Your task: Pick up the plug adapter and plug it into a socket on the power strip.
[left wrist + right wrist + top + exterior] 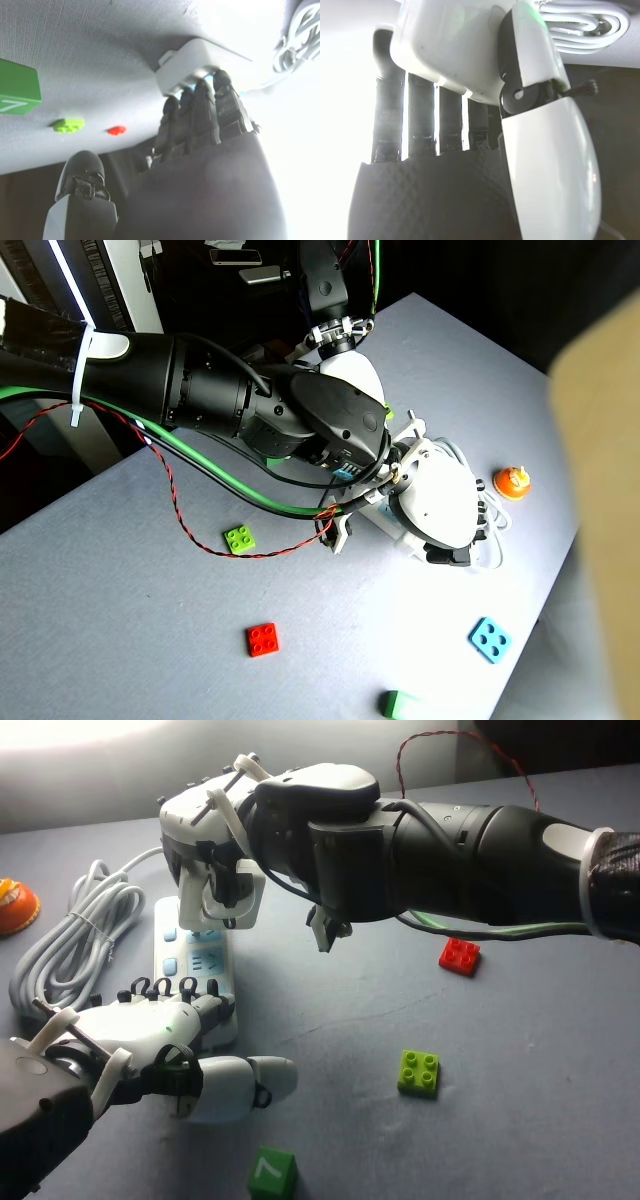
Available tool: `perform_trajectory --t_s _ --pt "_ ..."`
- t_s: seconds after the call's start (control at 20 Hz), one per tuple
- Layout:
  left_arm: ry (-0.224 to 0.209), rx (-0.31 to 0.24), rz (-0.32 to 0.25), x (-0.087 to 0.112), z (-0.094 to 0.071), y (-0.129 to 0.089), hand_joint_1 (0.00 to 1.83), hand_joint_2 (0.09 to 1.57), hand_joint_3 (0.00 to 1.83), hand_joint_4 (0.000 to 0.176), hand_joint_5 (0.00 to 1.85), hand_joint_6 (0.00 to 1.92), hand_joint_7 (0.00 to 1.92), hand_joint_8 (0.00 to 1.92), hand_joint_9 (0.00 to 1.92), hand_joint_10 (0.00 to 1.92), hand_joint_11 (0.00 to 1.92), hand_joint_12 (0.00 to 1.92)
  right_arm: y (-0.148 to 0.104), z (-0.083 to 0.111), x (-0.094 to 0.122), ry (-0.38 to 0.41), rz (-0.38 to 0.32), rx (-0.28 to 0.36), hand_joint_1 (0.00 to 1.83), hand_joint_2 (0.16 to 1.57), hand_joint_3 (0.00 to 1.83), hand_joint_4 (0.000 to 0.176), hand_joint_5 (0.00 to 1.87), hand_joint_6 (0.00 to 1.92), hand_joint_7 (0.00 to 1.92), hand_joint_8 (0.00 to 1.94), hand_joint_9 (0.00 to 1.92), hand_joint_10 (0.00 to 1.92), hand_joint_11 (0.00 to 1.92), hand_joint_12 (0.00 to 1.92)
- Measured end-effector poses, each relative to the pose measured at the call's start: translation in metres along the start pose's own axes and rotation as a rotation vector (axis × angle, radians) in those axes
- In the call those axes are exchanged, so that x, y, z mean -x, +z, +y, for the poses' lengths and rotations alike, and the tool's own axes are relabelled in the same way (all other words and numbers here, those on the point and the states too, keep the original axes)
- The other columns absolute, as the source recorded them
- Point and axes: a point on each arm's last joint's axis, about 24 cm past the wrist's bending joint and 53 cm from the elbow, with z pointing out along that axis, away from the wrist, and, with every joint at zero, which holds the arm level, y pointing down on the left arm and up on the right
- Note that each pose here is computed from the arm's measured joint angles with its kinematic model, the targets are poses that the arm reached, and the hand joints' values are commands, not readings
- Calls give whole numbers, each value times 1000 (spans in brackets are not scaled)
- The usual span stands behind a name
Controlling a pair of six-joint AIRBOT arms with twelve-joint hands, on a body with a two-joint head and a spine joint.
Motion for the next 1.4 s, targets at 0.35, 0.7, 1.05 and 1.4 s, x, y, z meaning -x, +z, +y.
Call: perform_trajectory --t_s 0.35,0.7,1.05,1.4 --pt "5 -1 -3 0 -1 0 0 1174 1 0 130 0 113 0 80 0 0 164 0 2 -1 -6 3 9 1228 1158 1 0 862 1010 952 1234 819 1141 617 1668" --pt "12 -2 -5 0 -2 0 0 1176 0 0 136 1 124 2 93 1 0 193 0 5 -2 -18 7 20 1227 1165 1 0 865 995 925 1286 802 1183 642 1653" --pt "12 -2 -5 0 -2 0 0 1175 1 0 100 1 87 1 60 5 0 133 0 7 -5 -23 12 28 1219 1169 1 0 854 1028 920 1281 794 1186 629 1654" --pt "10 0 -2 -1 -1 -1 0 1179 0 0 57 3 75 5 59 6 10 60 6 10 -9 -15 15 32 1223 1158 1 0 879 994 936 1252 802 1172 633 1663"
